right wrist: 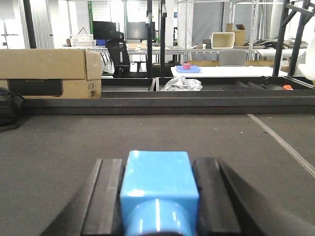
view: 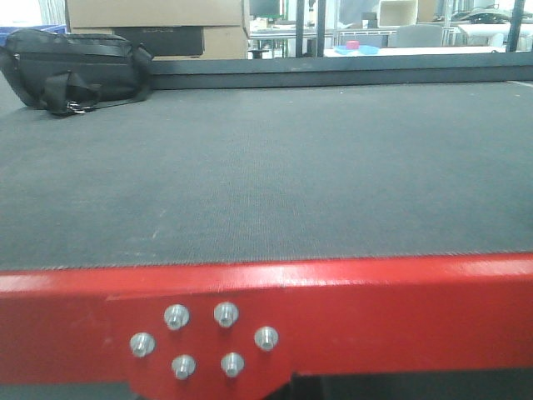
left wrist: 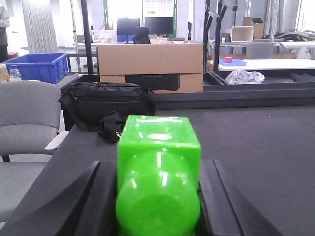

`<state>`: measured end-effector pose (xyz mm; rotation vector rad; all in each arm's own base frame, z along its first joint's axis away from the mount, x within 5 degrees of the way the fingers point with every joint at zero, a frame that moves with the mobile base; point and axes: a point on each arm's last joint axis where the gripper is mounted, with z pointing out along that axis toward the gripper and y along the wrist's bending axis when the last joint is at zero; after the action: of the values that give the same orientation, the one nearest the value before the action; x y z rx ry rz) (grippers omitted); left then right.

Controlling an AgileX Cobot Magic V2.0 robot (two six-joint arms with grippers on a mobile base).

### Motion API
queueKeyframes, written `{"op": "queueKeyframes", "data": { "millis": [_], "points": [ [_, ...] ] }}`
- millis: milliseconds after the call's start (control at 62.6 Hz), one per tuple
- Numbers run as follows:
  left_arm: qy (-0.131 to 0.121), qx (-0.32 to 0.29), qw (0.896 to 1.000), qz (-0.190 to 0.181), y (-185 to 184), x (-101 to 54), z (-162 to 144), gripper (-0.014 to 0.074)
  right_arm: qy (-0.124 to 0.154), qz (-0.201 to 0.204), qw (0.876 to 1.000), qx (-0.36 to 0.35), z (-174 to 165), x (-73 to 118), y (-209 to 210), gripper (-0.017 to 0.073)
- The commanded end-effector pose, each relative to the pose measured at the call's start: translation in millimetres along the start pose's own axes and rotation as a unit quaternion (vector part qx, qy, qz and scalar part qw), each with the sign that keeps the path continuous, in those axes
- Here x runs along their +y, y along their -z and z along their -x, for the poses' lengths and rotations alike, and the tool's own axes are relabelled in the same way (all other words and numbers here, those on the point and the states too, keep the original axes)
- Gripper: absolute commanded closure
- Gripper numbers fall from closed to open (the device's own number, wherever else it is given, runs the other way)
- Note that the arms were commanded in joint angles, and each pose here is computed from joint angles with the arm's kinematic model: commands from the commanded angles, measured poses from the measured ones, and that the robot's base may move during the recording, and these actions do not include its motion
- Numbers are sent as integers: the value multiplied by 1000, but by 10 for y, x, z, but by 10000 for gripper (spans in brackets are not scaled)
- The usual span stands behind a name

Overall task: Grab block from conveyor and place in blue bin
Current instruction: 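Drive the base away from the conveyor toward the blue-bin shelving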

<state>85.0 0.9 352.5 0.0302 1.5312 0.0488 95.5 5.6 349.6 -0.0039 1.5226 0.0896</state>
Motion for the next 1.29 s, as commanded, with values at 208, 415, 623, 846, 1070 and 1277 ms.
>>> {"op": "queueKeyframes", "data": {
  "millis": [208,415,623,846,1070,1277],
  "points": [
    [1,-11,1000,4,12,6,14,705,4,-3,1000,-13,15,-5,9,721],
    [1,-13,1000,4,20,6,18,705,4,-3,1000,-13,15,-5,9,721],
    [1,-13,1000,4,20,6,18,705,4,-3,1000,-13,15,-5,9,721],
    [1,-14,1000,4,21,6,20,705,4,-3,1000,-13,15,-5,9,721],
    [1,-14,1000,4,21,6,20,705,4,-3,1000,-14,16,-5,9,721],
    [1,-14,1000,4,21,6,20,705,4,-3,1000,-14,16,-5,9,721]
  ]
}}
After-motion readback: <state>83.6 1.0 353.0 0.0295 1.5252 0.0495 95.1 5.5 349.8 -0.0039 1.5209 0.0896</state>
